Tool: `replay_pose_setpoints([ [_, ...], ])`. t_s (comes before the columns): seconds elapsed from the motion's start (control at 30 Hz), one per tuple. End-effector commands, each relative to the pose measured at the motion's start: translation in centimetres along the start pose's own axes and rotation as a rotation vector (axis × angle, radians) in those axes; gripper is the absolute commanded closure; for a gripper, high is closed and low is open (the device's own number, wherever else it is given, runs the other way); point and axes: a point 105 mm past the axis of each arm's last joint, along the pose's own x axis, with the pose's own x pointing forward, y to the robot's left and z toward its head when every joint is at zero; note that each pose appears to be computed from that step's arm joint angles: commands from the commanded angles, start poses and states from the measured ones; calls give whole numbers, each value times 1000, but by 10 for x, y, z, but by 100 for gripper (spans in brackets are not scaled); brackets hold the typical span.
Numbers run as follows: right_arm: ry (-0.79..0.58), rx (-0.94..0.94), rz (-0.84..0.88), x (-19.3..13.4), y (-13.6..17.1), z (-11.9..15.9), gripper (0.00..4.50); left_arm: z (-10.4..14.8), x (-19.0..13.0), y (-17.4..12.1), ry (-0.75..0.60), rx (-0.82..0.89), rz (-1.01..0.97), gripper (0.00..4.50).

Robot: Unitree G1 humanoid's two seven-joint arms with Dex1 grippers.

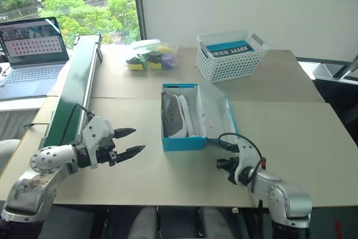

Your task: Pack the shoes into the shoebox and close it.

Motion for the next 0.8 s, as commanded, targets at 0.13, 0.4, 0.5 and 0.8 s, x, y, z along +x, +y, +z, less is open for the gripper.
replay_pose_setpoints([
  [0.13, -44, 683, 63, 14, -24, -16, 447, 11, 6, 2, -18, 50, -49, 131],
  [0.4, 96, 783, 296, 24, 6, -22, 447, 13, 7, 5, -14, 68, -62, 131],
  [0.5, 176, 711, 407, 12, 21, -25, 447, 13, 6, 6, -13, 68, -55, 131],
  [0.8, 300, 456, 496, 5, 42, -15, 447, 10, 3, 2, -6, 61, -42, 131],
])
